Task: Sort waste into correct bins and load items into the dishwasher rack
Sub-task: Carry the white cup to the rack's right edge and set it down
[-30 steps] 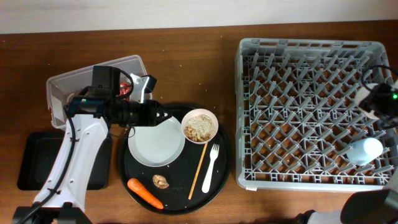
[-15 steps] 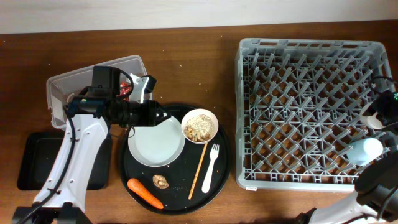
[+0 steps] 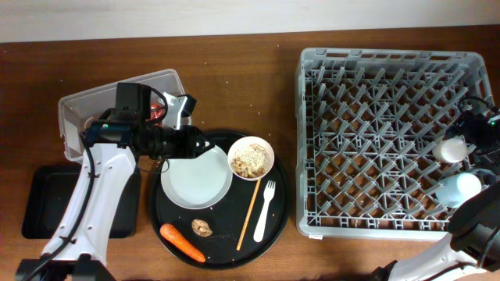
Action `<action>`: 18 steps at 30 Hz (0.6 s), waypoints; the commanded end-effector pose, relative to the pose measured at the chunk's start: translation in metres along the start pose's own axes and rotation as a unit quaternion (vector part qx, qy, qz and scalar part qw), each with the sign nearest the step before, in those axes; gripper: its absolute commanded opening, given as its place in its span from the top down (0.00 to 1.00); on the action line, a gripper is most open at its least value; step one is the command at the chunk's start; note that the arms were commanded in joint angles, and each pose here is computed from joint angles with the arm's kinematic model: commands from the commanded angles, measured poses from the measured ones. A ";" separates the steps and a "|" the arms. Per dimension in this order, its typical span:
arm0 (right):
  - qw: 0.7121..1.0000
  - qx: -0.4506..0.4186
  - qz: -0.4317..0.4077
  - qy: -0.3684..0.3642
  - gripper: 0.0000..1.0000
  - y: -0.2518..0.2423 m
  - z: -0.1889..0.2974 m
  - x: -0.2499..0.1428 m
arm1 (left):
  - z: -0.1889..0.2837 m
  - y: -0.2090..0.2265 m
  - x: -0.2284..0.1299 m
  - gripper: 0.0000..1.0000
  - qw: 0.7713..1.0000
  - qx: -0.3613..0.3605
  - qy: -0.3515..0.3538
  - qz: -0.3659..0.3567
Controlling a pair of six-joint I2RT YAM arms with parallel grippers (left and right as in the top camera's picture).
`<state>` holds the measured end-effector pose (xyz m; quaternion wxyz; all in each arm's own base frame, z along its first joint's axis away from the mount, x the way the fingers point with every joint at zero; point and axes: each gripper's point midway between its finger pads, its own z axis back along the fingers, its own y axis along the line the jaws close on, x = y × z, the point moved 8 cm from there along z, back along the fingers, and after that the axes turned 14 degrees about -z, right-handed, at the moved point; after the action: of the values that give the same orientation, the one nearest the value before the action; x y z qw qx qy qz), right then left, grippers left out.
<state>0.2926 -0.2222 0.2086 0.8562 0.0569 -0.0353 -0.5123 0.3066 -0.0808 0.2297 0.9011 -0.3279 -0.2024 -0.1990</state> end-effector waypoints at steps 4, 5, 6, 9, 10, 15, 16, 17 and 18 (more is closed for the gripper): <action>1.000 0.015 -0.003 0.006 0.04 0.003 0.003 0.000 | 0.006 -0.003 0.003 0.69 1.000 0.005 -0.009 -0.016; 1.000 0.017 -0.003 0.009 0.05 0.004 0.003 -0.001 | 0.006 -0.003 0.003 0.69 1.000 0.005 -0.009 -0.016; 1.000 0.023 -0.003 0.014 0.05 0.005 0.003 -0.002 | 0.006 -0.003 0.003 0.69 1.000 0.005 -0.009 -0.016; 0.999 0.030 -0.003 0.019 0.08 0.006 0.003 -0.003 | 0.006 -0.003 0.003 0.69 1.000 0.005 -0.009 -0.016; 0.999 0.030 -0.003 0.019 0.14 0.006 0.003 -0.003 | 0.006 -0.003 0.003 0.69 1.000 0.005 -0.009 -0.016; 0.999 0.042 0.002 0.014 0.50 0.009 0.003 -0.001 | 0.006 -0.003 0.003 0.69 1.000 0.005 -0.009 -0.016; 0.999 0.044 0.003 0.009 0.53 0.009 0.002 0.001 | 0.006 -0.003 0.003 0.69 1.000 0.005 -0.009 -0.016; 0.999 0.047 0.004 0.002 0.53 0.010 0.000 0.003 | 0.006 -0.003 0.003 0.69 1.000 0.005 -0.009 -0.016; 0.999 0.048 0.005 -0.002 0.53 0.010 -0.002 0.004 | 0.006 -0.003 0.003 0.69 1.000 0.005 -0.009 -0.016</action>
<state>0.2984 -0.2181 0.2098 0.8545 0.0929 -0.0464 -0.5089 0.3066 -0.0808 0.2296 0.9012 -0.3275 -0.2022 -0.1989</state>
